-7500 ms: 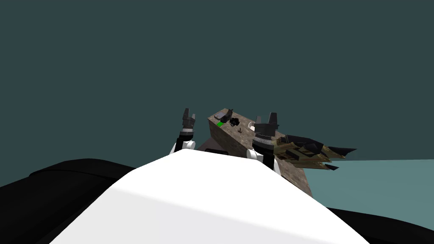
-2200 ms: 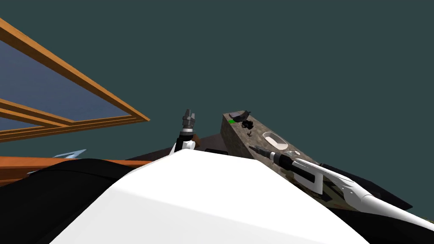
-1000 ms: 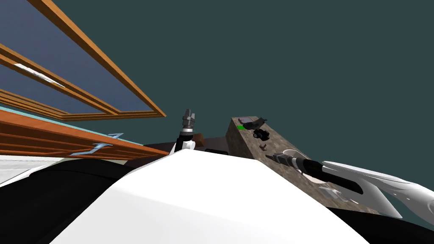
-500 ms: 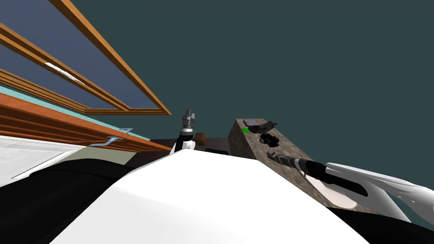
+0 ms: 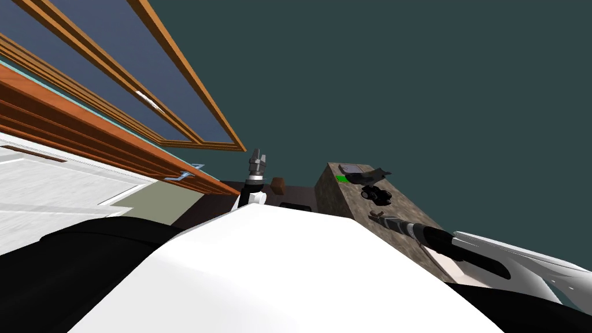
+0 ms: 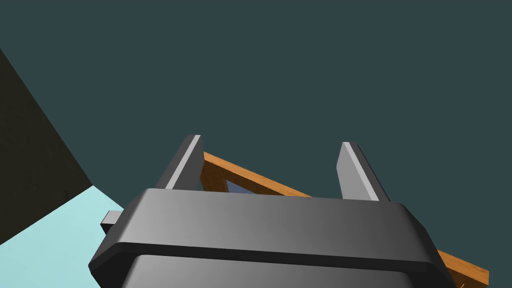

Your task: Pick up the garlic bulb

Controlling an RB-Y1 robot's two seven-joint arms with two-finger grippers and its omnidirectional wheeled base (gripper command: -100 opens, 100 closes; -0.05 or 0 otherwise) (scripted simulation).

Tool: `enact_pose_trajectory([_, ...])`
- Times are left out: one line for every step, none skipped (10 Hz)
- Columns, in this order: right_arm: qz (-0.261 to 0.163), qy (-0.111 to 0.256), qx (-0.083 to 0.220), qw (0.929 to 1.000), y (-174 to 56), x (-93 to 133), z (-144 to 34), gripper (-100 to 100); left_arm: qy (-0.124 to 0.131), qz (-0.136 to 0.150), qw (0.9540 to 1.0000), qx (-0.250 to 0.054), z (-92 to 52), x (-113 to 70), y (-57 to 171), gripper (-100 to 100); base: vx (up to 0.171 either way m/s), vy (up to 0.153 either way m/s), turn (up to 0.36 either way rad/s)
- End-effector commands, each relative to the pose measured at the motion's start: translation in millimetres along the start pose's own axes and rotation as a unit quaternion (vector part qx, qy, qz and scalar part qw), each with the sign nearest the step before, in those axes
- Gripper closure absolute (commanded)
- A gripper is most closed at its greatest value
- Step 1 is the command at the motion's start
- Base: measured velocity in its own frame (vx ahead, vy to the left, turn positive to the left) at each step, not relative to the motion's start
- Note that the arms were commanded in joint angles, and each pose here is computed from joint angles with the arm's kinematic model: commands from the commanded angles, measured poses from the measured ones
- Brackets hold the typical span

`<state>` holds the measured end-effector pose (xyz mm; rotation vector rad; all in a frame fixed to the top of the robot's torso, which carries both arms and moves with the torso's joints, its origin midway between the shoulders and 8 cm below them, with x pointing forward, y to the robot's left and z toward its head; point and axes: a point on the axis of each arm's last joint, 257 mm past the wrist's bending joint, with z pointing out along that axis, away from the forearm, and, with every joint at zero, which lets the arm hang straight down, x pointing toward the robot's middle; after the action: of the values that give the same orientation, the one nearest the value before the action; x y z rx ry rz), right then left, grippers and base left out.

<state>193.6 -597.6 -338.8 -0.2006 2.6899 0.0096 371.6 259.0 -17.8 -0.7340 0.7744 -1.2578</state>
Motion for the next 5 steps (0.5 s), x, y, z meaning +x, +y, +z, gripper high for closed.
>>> enact_pose_trajectory([0.000,0.000,0.000,1.0000,0.0,0.0,0.0,-100,0.000,0.000,1.0000,0.000,0.0,0.0,0.0,0,-0.033,0.000,0.041])
enact_pose_trajectory([0.001,0.000,0.000,1.0000,-0.4,0.2,0.0,100,0.000,0.000,1.0000,0.000,-0.1,-0.1,0.1,0,-0.006,-0.001,-0.011])
enact_pose_trajectory([0.000,0.000,0.002,1.0000,-1.4,0.0,-0.3,100,0.000,0.000,1.0000,0.000,-0.1,-0.1,0.1,0,0.000,0.000,0.000])
enact_pose_trajectory([0.001,0.000,0.001,1.0000,-1.0,0.1,-0.2,100,0.000,0.000,1.0000,0.000,-0.1,-0.1,0.1,0,0.000,0.000,0.000])
enact_pose_trajectory([0.001,0.000,0.001,1.0000,-0.9,0.1,-0.1,100,0.000,0.000,1.0000,0.000,-0.1,-0.1,0.1,0,0.000,0.000,0.000])
